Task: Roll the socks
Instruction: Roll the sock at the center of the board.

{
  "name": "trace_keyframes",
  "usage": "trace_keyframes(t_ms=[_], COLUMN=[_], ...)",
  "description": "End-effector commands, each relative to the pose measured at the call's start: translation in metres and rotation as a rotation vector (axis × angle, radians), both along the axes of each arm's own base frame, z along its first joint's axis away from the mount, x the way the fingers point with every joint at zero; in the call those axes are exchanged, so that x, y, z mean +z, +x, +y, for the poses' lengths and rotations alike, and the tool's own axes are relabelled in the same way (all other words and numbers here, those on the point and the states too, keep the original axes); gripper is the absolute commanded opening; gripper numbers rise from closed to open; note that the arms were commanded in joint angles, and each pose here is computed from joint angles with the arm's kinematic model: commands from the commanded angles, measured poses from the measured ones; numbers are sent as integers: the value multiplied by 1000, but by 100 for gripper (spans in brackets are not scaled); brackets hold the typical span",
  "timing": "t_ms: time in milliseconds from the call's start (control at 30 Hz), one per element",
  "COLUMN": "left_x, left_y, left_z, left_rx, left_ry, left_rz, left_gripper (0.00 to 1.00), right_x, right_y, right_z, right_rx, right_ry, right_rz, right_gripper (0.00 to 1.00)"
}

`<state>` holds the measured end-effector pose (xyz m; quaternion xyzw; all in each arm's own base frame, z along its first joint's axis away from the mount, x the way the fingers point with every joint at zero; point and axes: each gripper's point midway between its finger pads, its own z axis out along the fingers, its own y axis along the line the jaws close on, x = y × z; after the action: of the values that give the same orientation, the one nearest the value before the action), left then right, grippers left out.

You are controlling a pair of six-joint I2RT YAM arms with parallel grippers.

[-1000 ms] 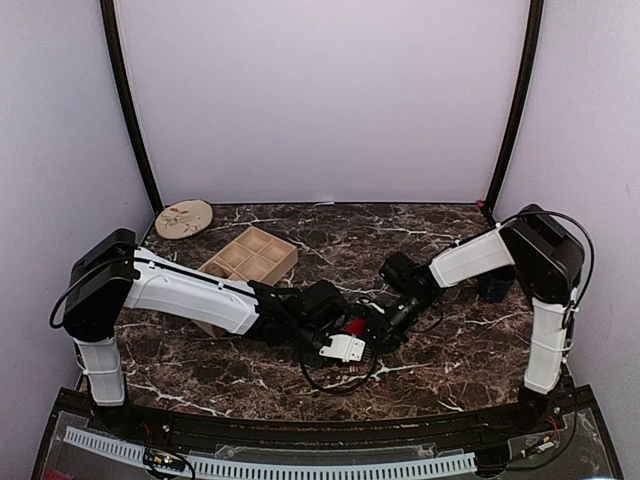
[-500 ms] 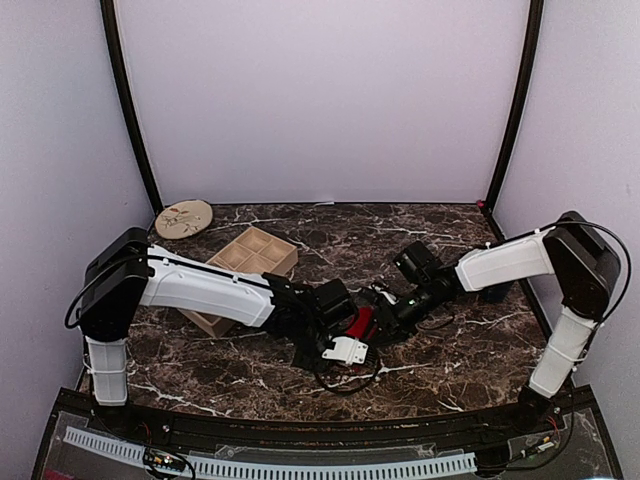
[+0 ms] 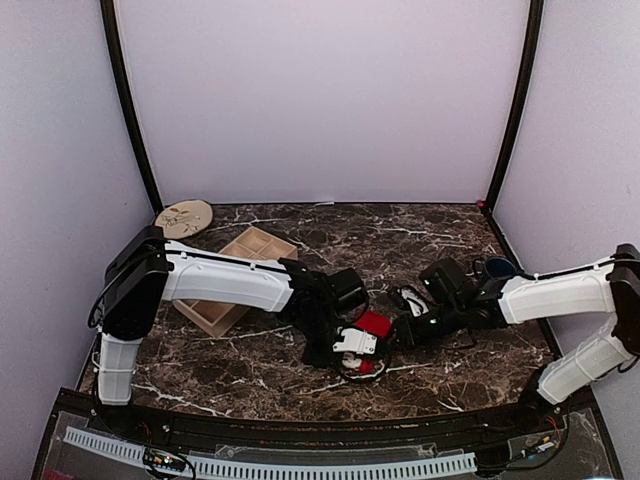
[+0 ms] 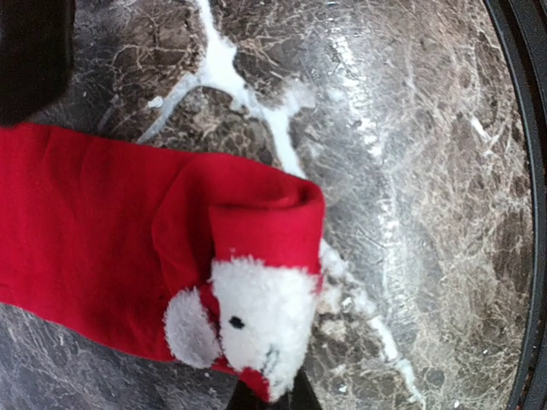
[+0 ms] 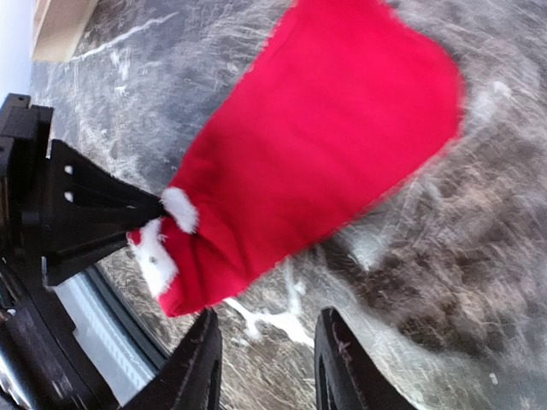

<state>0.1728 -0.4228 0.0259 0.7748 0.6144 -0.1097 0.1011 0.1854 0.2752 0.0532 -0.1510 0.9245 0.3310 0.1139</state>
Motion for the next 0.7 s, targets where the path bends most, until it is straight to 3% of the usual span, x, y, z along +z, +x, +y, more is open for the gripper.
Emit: trace_keyframes(t_ms=[0, 200, 367, 433, 667], left_x=[7, 7, 2, 0, -2], left_y=[-15, -19, -26, -29, -37], left_z=[7, 5, 9, 11, 14], left_rx=[16, 23, 23, 25, 27], left_ry=[22, 22, 37, 43, 46], left_rz=[133, 213, 261, 276, 325], left_gripper=[0, 0, 0, 0, 0], right_x=[12, 14, 18, 18, 25], right_y=[14, -7, -54, -30, -44], right_z=[-12, -7, 22, 8, 9], right_rx=[-164, -145, 24, -88, -85], right_ry=[14, 5, 45, -47, -68], right_rz=[-118, -194, -205, -386, -547], right_gripper=[35, 35, 35, 37, 37])
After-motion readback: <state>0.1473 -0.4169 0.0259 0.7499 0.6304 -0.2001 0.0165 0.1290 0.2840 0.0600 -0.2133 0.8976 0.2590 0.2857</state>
